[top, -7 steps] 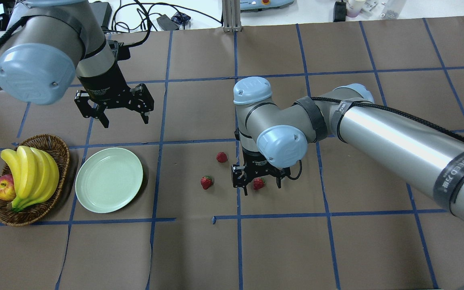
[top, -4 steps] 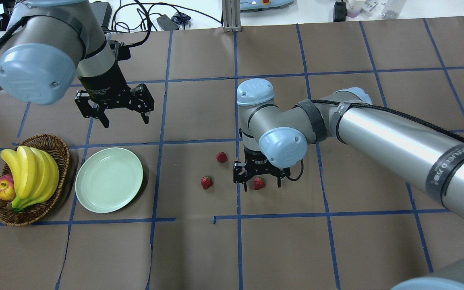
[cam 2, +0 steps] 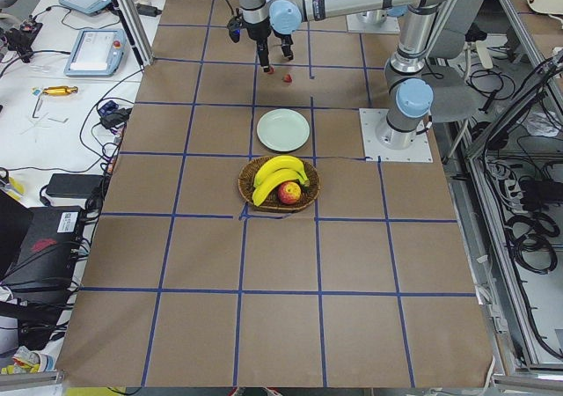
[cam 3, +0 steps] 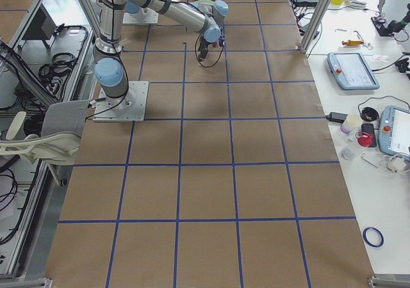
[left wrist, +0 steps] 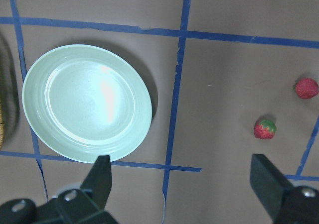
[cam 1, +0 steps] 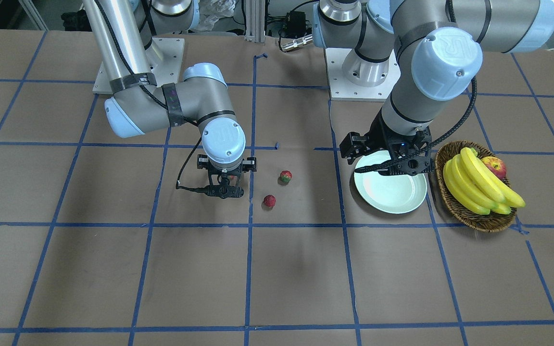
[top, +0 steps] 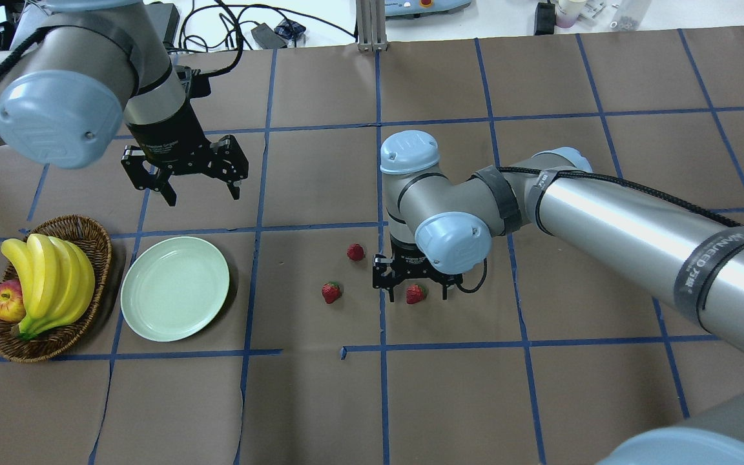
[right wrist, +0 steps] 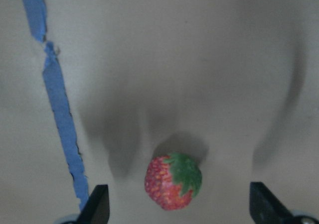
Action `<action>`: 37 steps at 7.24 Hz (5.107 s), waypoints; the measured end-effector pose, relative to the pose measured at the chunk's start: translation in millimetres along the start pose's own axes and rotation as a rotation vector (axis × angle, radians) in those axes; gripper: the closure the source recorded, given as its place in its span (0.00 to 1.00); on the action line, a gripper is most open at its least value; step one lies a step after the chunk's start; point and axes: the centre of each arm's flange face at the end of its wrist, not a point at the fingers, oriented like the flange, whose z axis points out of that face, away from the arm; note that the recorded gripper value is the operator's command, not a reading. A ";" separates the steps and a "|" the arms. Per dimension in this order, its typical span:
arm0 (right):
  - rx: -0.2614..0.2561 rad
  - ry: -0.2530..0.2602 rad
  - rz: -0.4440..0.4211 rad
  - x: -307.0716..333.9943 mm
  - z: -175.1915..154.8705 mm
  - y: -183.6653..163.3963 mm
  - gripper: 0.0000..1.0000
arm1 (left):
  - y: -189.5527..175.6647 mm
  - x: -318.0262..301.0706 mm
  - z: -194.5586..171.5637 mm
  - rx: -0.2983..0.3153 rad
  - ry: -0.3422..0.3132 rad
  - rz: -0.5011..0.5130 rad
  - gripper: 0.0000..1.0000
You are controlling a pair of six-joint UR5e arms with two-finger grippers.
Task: Collect all strawberries into plate
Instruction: 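Move the right gripper to the green-topped strawberry and grasp it, then carry the green-topped strawberry beside the others and release it, then raise the right arm away while the left arm reaches toward the strawberries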
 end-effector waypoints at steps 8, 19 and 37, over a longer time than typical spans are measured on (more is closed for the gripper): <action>0.002 0.002 -0.008 -0.1 -0.2 1.4 1.00 | -0.4 -0.1 1.9 -0.004 -0.002 0.000 0.00; 0.206 -0.145 -0.055 -67.6 -133.4 -41.5 1.00 | 1.7 -10.0 -14.2 0.028 -0.006 -0.003 0.00; 0.178 -0.119 -0.148 -114.8 -133.1 -9.2 0.00 | 2.6 -10.1 -12.8 0.025 -0.003 -0.005 0.00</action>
